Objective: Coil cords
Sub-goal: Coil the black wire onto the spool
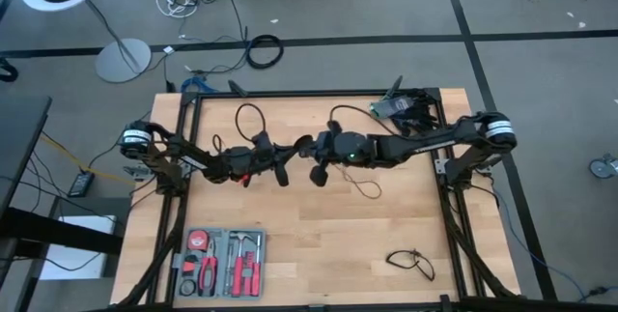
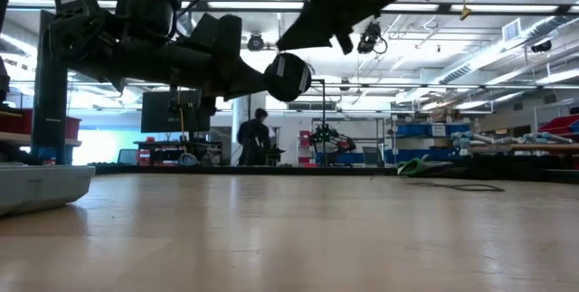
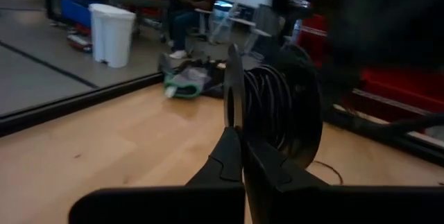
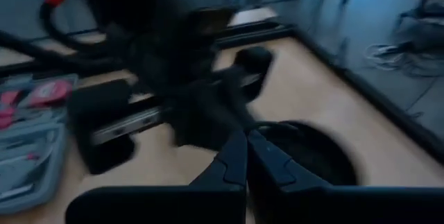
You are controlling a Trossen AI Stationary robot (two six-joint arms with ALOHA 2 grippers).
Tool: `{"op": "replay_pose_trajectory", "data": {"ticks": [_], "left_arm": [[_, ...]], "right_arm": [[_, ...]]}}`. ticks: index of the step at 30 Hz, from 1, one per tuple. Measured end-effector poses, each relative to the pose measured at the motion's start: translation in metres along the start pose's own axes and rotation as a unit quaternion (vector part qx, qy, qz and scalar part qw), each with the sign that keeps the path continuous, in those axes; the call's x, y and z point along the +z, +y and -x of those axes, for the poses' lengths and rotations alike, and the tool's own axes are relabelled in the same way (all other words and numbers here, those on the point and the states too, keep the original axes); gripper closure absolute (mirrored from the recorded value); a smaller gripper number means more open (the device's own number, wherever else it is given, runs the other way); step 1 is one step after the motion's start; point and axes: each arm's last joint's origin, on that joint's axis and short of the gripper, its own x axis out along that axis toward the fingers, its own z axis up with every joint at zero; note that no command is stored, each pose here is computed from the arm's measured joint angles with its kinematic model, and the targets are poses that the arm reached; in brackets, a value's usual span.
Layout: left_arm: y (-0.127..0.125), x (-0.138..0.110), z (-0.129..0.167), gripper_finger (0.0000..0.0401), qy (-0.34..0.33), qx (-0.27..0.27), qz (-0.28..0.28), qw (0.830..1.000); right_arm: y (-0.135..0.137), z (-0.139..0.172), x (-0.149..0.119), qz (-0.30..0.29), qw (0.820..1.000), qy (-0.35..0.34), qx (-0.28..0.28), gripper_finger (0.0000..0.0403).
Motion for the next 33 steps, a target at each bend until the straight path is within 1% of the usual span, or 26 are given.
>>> {"op": "replay_pose_trajectory", "data": {"ticks": [3,8,15,19,24,29,31,33], "left_arm": [[0.001,0.000,0.000,0.0401,-0.001,0.012,0.000,1.000],[0.001,0.002,0.000,0.0401,-0.011,0.011,0.004,1.000],[-0.001,0.006,0.000,0.0401,-0.031,-0.003,0.014,0.999],[-0.001,0.010,0.000,0.0401,-0.049,-0.001,0.022,0.999],[-0.002,0.009,0.001,0.0401,-0.048,-0.004,0.021,0.999],[-0.002,0.009,0.001,0.0401,-0.047,-0.006,0.021,0.999],[-0.002,0.010,0.001,0.0401,-0.047,-0.013,0.022,0.999],[-0.003,0.010,0.001,0.0401,-0.046,-0.020,0.022,0.998]], "right_arm": [[0.006,-0.011,-0.002,0.005,1.000,0.012,0.019,0.0403],[0.010,-0.027,-0.015,0.001,0.999,0.040,0.018,0.0403],[0.020,-0.026,-0.031,0.019,0.995,0.094,0.022,0.0386],[0.025,-0.022,-0.043,0.008,0.989,0.143,0.021,0.0365],[0.028,-0.015,-0.055,-0.004,0.980,0.200,0.001,0.0344],[0.035,-0.002,-0.068,-0.009,0.965,0.263,-0.016,0.0340],[0.037,0.006,-0.073,0.000,0.957,0.287,-0.048,0.0344],[0.041,0.016,-0.078,0.015,0.951,0.295,-0.090,0.0348]]}}
